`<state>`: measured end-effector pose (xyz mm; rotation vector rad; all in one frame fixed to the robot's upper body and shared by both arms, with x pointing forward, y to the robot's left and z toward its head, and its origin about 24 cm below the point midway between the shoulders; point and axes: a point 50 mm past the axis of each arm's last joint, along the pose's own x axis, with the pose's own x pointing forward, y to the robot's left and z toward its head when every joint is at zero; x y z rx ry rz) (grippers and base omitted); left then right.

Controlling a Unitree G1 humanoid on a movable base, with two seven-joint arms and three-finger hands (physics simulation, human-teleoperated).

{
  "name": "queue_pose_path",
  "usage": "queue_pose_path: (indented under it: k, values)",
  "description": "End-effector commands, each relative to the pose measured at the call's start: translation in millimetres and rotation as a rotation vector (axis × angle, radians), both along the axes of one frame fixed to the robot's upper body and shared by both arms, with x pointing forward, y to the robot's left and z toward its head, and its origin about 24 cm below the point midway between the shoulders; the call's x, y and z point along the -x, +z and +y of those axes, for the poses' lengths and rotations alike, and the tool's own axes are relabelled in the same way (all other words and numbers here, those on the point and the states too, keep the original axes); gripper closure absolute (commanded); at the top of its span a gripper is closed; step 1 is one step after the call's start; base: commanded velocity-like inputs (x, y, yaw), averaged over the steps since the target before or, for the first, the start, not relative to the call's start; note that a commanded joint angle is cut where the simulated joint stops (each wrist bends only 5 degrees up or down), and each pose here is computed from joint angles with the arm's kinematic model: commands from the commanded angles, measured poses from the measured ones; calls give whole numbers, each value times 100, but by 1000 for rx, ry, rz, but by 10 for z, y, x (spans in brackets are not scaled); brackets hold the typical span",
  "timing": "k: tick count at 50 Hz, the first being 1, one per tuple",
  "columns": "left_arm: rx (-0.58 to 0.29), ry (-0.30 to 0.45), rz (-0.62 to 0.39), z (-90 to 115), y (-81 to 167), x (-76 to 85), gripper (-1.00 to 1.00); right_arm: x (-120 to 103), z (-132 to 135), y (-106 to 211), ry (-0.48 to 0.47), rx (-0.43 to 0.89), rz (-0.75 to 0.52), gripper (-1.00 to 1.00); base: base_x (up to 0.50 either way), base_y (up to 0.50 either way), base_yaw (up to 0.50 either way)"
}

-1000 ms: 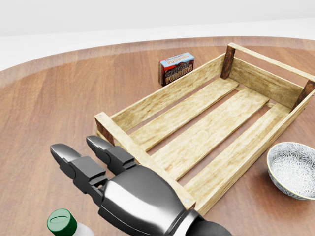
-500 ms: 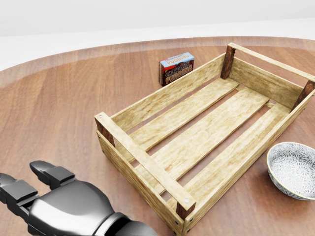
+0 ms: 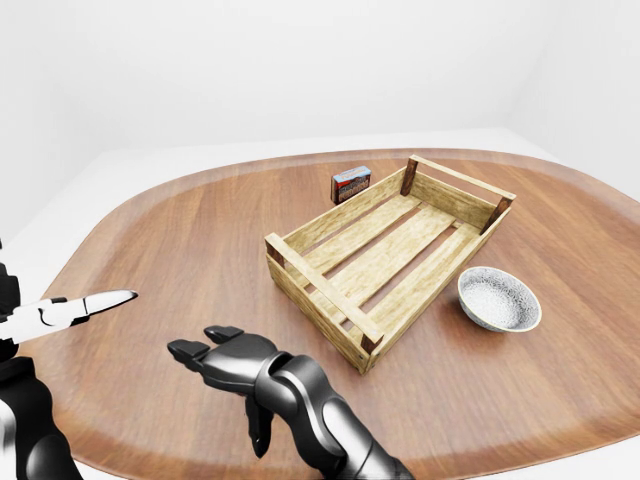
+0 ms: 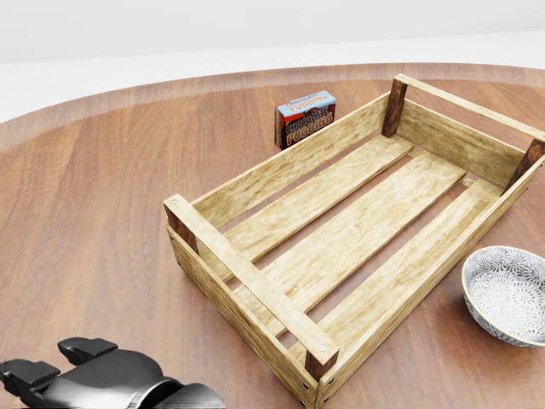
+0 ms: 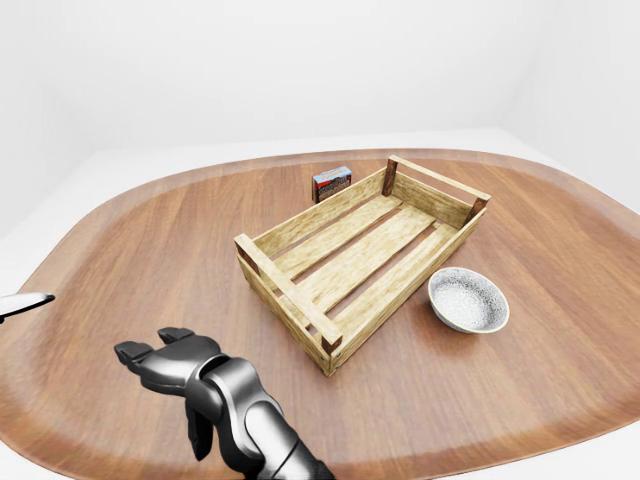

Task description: Pick up the salad dressing and put it in the tray.

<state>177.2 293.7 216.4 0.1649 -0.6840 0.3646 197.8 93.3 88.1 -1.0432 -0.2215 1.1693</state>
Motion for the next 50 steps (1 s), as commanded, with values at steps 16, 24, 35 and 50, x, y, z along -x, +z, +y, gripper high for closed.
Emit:
queue_pose_path:
  k: [16, 24, 35, 50]
  values:
    - [5, -5, 16, -4, -32, -22, -100, -180, -111, -301, -70, 111, 85, -100, 0, 0, 0]
    - [1, -5, 10, -8, -20, -12, -100, -140, -101, -357, -61, 118, 110, -100, 0, 0, 0]
    - [3, -6, 24, -1, -46, -30, -100, -177, -120, -455, -68, 141, 153, -100, 0, 0, 0]
    - [1, -10, 28, -13, -54, -29, -100, -318, -156, -550, -87, 200, 175, -100, 0, 0, 0]
